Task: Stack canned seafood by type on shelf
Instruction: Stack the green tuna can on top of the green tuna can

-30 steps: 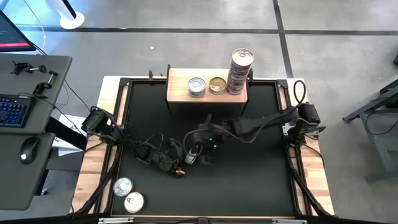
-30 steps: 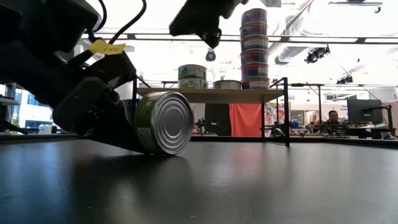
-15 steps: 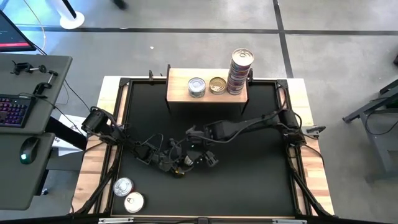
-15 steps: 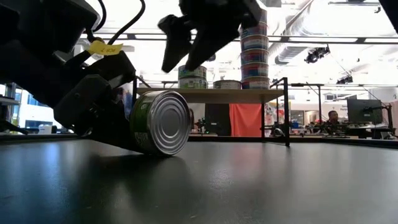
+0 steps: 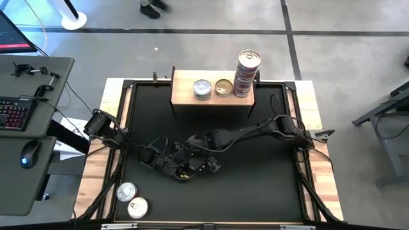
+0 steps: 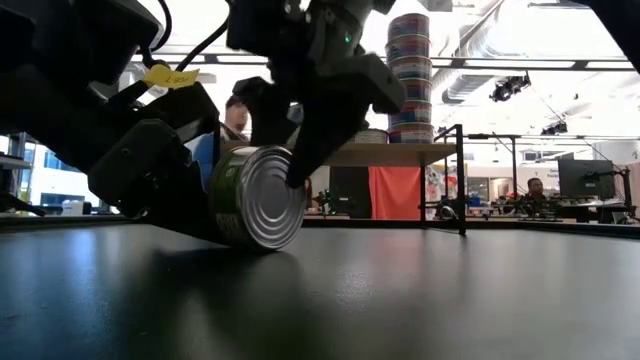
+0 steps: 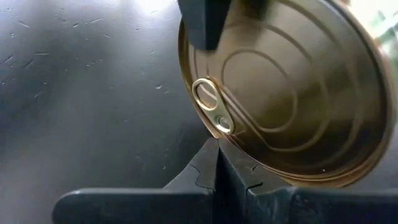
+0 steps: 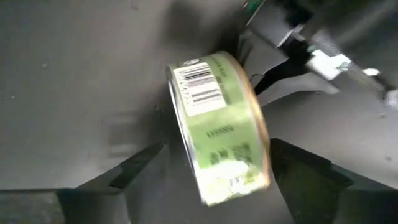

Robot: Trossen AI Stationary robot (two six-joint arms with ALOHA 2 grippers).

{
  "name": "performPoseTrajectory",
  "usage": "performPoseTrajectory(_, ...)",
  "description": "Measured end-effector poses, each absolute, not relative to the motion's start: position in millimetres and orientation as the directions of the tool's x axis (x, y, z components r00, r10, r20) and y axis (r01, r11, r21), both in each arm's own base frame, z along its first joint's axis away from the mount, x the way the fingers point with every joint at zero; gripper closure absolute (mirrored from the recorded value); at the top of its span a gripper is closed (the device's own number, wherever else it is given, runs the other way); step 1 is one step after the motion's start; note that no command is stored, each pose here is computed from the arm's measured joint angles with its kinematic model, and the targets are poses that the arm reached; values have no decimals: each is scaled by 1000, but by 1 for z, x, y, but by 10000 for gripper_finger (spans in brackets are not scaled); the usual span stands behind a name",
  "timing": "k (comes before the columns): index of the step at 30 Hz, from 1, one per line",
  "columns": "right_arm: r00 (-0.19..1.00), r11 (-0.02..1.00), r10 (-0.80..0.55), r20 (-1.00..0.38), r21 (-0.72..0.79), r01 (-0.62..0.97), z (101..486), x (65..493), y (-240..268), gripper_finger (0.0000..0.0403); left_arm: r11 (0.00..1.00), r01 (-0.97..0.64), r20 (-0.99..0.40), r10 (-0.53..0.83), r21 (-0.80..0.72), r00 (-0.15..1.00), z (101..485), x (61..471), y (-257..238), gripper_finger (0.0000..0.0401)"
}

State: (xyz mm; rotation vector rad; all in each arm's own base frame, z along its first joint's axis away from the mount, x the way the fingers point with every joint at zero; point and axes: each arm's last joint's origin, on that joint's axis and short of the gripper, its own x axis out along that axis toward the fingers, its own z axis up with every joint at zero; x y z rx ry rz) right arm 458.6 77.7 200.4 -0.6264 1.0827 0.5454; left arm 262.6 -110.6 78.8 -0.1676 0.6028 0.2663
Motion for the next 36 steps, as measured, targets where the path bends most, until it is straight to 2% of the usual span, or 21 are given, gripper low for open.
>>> performPoseTrajectory(4,368,705,107,-924,-190,-683,197,459,78,156,952,-295,-579,198,-78,791,79,263,-111,401)
performPoseTrajectory(6,368,705,107,-924,-190,-683,197,459,78,177,952,-295,-578,198,-78,791,79,263,-111,401)
performPoseTrajectory(11,365,741,109,-925,-169,-650,201,457,83,286,957,-281,-590,184,-76,786,90,259,-109,401)
performPoseTrajectory(16,360,837,106,-927,-113,-536,209,451,90,286,951,-310,-615,248,7,748,120,241,-101,401)
performPoseTrajectory(19,383,855,62,-922,-148,-497,229,441,94,286,931,-363,-598,317,46,737,139,221,-94,401)
performPoseTrajectory(24,462,866,-41,-886,-263,-426,283,414,94,286,888,-456,-484,379,-49,789,163,194,-87,401)
performPoseTrajectory(31,679,921,-112,-725,-332,-202,355,384,85,286,854,-487,-339,410,-183,847,179,182,-92,401)
performPoseTrajectory(36,759,843,-236,-607,-516,-151,377,376,88,286,866,-458,-265,403,-198,876,187,183,-100,401)
